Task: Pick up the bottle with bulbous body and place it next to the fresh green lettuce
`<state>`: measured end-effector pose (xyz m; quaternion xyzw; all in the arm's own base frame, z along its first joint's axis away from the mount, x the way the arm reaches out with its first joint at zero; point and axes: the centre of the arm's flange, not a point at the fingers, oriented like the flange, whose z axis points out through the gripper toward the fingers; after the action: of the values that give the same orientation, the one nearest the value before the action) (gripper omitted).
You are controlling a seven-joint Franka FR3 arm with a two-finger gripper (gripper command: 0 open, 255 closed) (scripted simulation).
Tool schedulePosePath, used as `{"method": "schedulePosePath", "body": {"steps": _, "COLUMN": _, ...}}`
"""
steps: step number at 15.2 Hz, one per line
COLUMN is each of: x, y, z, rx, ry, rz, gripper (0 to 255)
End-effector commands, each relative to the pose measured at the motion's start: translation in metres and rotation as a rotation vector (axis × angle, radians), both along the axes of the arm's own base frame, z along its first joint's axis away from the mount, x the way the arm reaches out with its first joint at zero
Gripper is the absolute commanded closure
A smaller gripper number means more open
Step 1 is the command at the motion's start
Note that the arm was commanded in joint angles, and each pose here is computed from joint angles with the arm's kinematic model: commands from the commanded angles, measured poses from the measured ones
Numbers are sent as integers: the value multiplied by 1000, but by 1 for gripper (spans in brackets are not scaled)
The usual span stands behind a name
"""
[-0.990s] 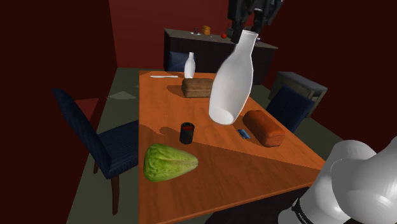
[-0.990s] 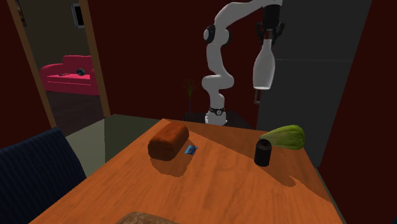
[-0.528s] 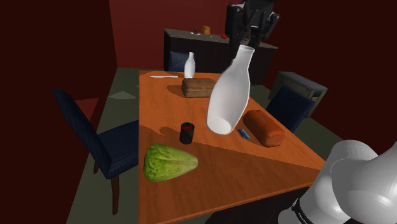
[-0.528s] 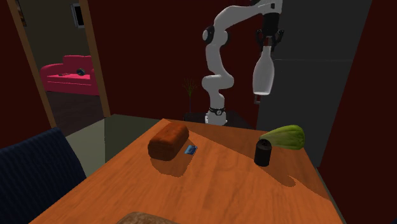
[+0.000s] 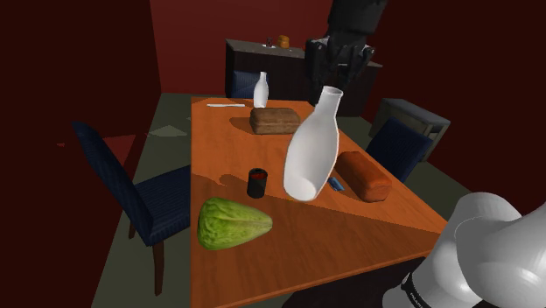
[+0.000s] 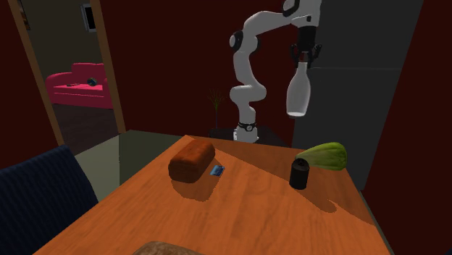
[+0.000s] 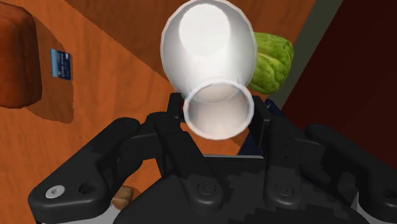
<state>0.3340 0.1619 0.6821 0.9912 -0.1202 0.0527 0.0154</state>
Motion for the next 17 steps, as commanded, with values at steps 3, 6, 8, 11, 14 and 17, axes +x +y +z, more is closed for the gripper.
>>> {"method": "schedulePosePath", "body": {"steps": 3, "x": 1, "y": 0, "z": -21, "rx": 0, "ry": -1, "rz": 0, "gripper": 255}}
{"method": "schedulePosePath", "body": {"steps": 6, "x": 1, "y": 0, "z": -37, "rx": 0, "ry": -1, "rz": 0, "gripper": 255}}
{"method": "schedulePosePath", "body": {"steps": 8, "x": 1, "y": 0, "z": -48, "rx": 0, "ry": -1, "rz": 0, "gripper": 255}}
{"method": "schedulePosePath", "body": {"steps": 11, "x": 1, "y": 0, "z": -64, "rx": 0, "ry": -1, "rz": 0, "gripper": 255}}
{"method": "schedulePosePath", "body": {"steps": 14, "x": 1, "y": 0, "z": -79, "rx": 0, "ry": -1, "rz": 0, "gripper": 255}}
{"method": "schedulePosePath", "body": {"steps": 17, "x": 1, "y": 0, "z": -95, "rx": 0, "ry": -1, "rz": 0, "gripper": 255}}
